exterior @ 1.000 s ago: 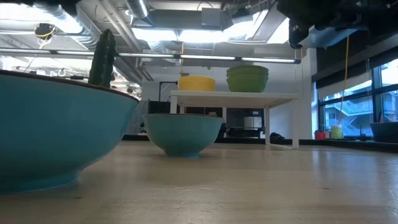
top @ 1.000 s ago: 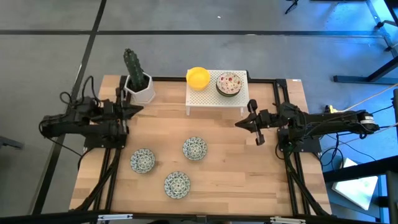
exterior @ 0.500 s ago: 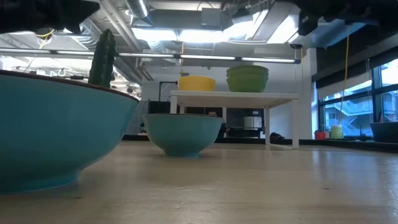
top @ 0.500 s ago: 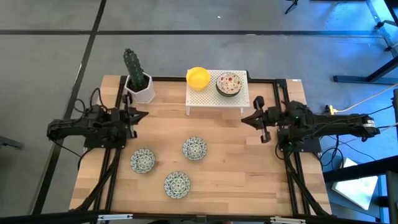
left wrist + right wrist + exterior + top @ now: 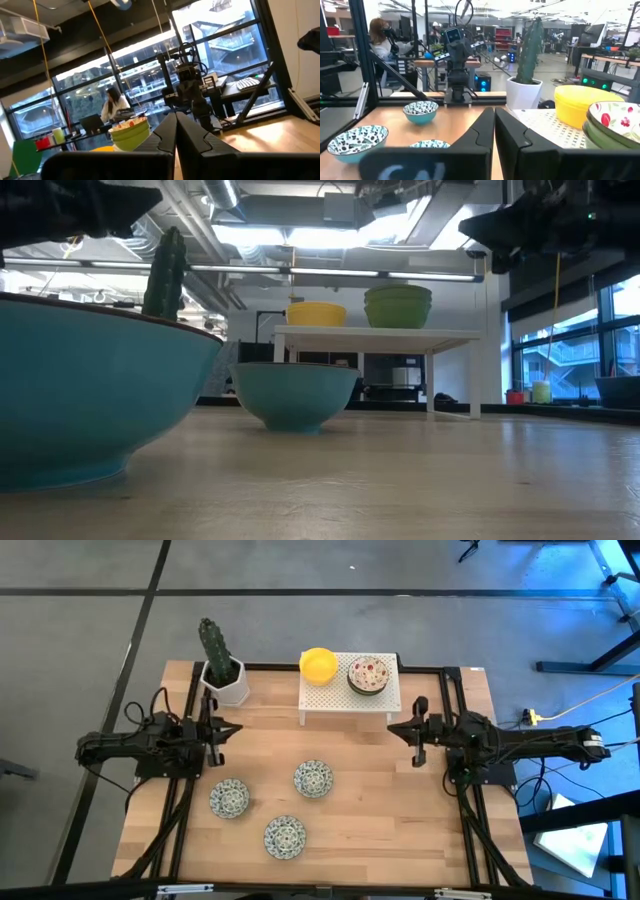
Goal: Pick & Place Mini bowls
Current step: Adjust the stacked green bowls on the shelf
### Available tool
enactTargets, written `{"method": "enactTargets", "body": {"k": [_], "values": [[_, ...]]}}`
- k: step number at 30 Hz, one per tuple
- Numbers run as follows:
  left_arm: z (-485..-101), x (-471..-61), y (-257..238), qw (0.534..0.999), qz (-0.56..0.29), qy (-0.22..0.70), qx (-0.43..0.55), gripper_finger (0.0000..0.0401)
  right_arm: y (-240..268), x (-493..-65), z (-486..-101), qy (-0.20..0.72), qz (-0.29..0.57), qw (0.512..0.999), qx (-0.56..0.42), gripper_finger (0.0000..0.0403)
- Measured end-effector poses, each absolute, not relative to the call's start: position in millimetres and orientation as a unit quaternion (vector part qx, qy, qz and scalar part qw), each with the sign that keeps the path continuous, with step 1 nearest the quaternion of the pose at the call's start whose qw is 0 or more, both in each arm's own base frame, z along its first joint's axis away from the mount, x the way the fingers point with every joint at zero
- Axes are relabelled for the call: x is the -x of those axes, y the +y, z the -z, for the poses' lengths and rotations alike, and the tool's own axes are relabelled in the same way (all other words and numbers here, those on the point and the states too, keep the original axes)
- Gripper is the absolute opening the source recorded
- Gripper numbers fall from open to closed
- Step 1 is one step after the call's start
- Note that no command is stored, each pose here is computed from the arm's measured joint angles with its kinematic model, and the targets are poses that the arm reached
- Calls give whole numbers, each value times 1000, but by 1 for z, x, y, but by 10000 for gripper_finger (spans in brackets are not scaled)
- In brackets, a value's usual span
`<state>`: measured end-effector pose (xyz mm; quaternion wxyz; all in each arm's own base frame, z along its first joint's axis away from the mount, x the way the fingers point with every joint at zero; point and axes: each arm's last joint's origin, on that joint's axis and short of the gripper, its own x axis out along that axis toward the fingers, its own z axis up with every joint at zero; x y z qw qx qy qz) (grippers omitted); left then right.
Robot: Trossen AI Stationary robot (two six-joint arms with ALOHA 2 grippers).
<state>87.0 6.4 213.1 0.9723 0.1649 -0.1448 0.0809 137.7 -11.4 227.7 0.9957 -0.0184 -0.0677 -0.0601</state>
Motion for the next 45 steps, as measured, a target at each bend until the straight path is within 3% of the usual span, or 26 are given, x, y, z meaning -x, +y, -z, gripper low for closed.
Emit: {"method": "enactTargets", "body": {"k": [12, 17, 24, 45], "values": [[-216, -86, 6, 969, -84, -161, -168, 7, -18, -185, -233, -11, 76, 997, 9, 5], [-216, -86, 6, 969, -84, -161, -165, 2, -33, -216, -232, 46, 164, 985, 8, 4], [-215, -86, 6, 972, -81, -156, -155, 8, -51, -241, -223, 113, 199, 973, -10, 3], [-212, -87, 6, 979, -71, -143, -128, 7, -69, -243, -218, 154, 246, 957, -9, 4]]}}
